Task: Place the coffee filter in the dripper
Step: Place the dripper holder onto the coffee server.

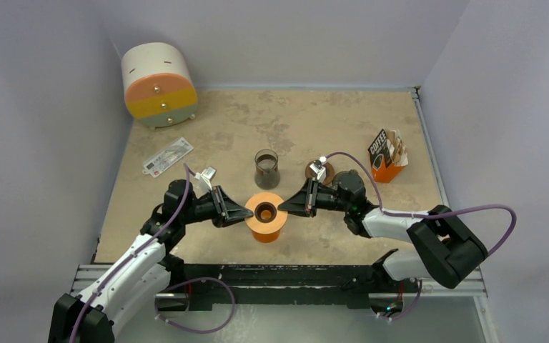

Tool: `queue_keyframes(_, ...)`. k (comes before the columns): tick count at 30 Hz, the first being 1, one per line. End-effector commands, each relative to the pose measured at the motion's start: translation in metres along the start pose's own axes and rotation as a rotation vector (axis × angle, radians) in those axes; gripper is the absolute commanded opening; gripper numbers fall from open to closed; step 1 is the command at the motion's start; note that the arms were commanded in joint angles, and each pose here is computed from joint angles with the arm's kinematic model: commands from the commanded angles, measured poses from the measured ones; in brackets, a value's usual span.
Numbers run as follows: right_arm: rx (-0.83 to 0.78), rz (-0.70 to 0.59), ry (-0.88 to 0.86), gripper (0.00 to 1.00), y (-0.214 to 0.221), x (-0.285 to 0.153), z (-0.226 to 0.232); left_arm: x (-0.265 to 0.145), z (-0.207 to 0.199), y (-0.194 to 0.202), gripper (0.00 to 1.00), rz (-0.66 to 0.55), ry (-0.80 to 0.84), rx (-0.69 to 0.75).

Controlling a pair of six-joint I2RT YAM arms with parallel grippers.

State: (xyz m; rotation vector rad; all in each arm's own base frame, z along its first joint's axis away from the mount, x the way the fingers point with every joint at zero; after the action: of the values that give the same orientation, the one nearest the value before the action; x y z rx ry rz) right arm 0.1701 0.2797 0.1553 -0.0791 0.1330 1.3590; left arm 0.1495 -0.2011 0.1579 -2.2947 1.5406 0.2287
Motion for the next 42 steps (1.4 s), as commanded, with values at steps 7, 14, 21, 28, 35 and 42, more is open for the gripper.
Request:
queue_keyframes(7, -0.055, -0.071, -0.015, 0.2, -0.012, -0.001, 0.003, 0.0, 0.026, 0.005, 0.16, 0.01, -0.103, -0.014)
queue_keyframes(14, -0.057, -0.071, -0.004, 0.29, -0.011, -0.002, 0.002, -0.002, 0.024, 0.005, 0.21, 0.013, -0.111, -0.007)
queue_keyframes(21, -0.065, -0.08, 0.002, 0.37, -0.012, -0.003, 0.004, -0.004, 0.025, 0.006, 0.31, 0.009, -0.122, -0.008)
queue_keyframes(28, -0.074, -0.088, 0.011, 0.42, -0.012, -0.005, 0.007, -0.005, 0.021, 0.005, 0.39, 0.013, -0.122, 0.002)
queue_keyframes(35, -0.102, -0.099, 0.039, 0.48, -0.012, -0.008, 0.008, -0.006, 0.009, -0.001, 0.45, -0.001, -0.101, 0.035)
queue_keyframes(42, -0.137, -0.094, 0.089, 0.51, -0.01, -0.012, 0.013, -0.007, -0.004, -0.008, 0.5, -0.011, -0.075, 0.072)
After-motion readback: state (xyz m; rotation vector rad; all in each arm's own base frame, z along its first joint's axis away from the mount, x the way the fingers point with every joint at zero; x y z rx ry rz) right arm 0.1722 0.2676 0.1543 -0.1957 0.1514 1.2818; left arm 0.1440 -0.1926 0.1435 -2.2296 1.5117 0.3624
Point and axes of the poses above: each gripper's point midway between its finger pads, its own x axis out along the fingers, its own z axis along the line the jaws close on, y = z × x, the point moved 2 cm from there along -x, back along the fingers, and after that the axes turned 7 degrees about x, right-handed, at the moved point
